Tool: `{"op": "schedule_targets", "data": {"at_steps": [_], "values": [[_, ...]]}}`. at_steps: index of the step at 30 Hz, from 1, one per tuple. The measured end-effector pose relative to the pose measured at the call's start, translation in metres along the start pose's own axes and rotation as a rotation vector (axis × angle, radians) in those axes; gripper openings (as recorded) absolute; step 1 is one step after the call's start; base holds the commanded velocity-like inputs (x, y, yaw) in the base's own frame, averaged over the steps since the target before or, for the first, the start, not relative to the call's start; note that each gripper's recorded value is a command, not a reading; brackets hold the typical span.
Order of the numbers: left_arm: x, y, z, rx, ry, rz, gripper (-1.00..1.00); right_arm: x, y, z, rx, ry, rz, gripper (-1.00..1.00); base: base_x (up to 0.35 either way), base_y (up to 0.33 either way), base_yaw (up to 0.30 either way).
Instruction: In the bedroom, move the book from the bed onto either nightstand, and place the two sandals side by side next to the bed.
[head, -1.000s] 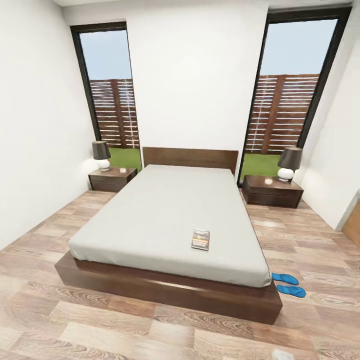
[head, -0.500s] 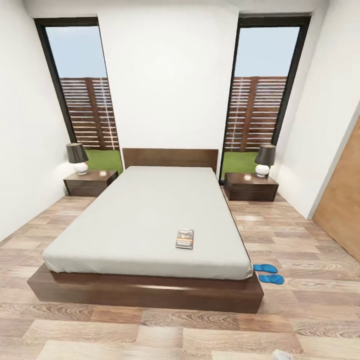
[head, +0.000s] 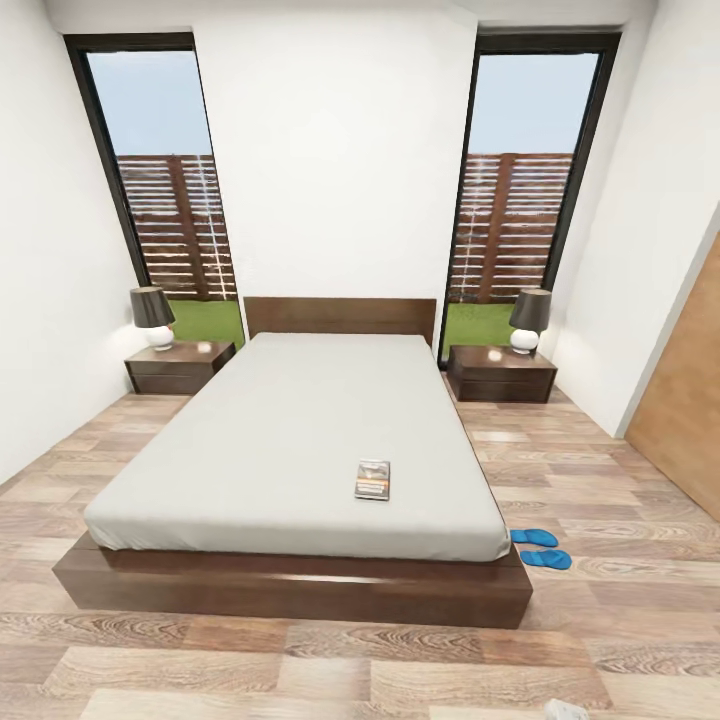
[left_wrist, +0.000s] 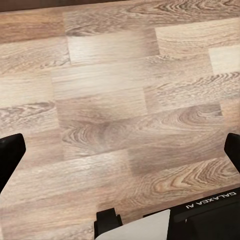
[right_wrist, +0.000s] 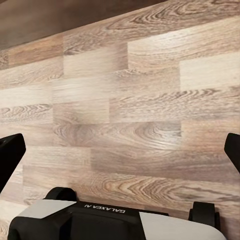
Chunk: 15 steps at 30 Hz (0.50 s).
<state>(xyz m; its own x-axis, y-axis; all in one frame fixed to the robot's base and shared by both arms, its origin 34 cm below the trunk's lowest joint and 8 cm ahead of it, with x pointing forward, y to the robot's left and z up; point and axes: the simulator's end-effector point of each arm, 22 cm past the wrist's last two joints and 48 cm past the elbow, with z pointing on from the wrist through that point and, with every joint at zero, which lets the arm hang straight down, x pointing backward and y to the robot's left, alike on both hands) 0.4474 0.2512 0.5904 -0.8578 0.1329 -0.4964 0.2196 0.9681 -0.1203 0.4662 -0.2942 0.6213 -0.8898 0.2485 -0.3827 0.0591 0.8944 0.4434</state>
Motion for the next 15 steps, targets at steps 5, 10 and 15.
{"op": "schedule_targets", "data": {"at_steps": [5,10,15], "values": [[0.0,0.0,0.0,0.0,0.0,0.0,1.0,0.0,0.0,0.0,0.0,0.0,0.0,1.0,0.0,0.0,0.0],[0.0,0.0,0.0,0.0,0.0,0.0,1.0,0.0,0.0,0.0,0.0,0.0,0.0,1.0,0.0,0.0,0.0],[-0.0005,0.0009,-0.0001,-0.002,-0.001,-0.001,1.0,0.0,0.0,0.0,0.0,0.0,0.0,1.0,0.0,0.0,0.0]]}}
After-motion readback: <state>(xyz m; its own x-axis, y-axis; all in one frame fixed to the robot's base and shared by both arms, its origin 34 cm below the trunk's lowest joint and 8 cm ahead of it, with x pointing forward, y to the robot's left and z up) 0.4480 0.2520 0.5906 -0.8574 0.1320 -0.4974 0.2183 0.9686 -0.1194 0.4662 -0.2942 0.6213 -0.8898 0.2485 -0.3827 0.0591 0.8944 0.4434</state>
